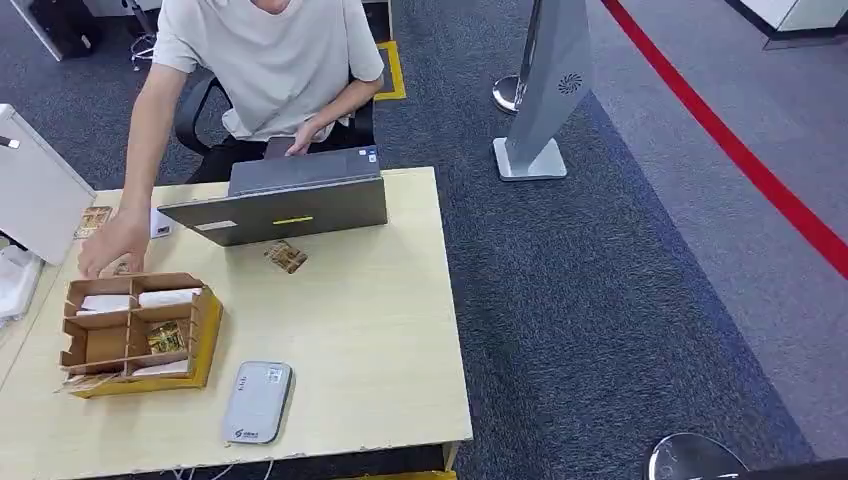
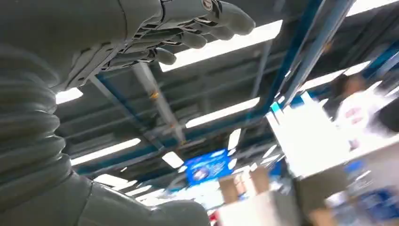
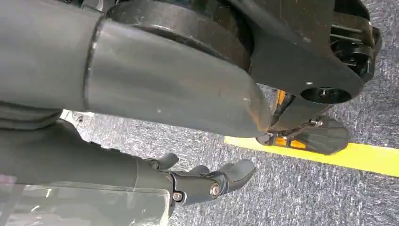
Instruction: Pass the card to the sensor for recognition and then transmit it.
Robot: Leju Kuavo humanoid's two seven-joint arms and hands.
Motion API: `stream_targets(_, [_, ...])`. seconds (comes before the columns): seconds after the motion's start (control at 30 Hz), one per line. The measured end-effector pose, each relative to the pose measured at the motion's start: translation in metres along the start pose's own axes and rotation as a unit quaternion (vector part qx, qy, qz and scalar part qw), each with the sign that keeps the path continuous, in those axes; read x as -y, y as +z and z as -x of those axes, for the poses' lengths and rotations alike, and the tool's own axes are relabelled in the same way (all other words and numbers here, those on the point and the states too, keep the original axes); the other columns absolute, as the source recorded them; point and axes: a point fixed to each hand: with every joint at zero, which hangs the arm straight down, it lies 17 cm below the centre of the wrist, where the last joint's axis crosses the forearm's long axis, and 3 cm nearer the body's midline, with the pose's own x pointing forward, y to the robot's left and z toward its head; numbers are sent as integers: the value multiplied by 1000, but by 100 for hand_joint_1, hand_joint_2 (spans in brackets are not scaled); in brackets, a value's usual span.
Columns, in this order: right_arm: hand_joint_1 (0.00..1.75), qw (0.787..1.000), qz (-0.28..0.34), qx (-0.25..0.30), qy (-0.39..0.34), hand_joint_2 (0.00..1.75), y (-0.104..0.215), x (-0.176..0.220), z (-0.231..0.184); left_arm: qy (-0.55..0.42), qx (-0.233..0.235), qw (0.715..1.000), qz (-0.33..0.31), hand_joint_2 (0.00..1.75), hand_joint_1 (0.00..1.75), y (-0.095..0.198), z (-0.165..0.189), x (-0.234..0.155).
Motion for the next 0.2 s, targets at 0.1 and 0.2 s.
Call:
stream_targets(0.1, [0,1000,2,0,3,0,0,3,0,-13,-48,998,44,175,0,31,60,30])
stream_targets(0.2, [0,1000,4,-6,10,0,0,5,6,-19,-113,989,92,175,0,72,122,59])
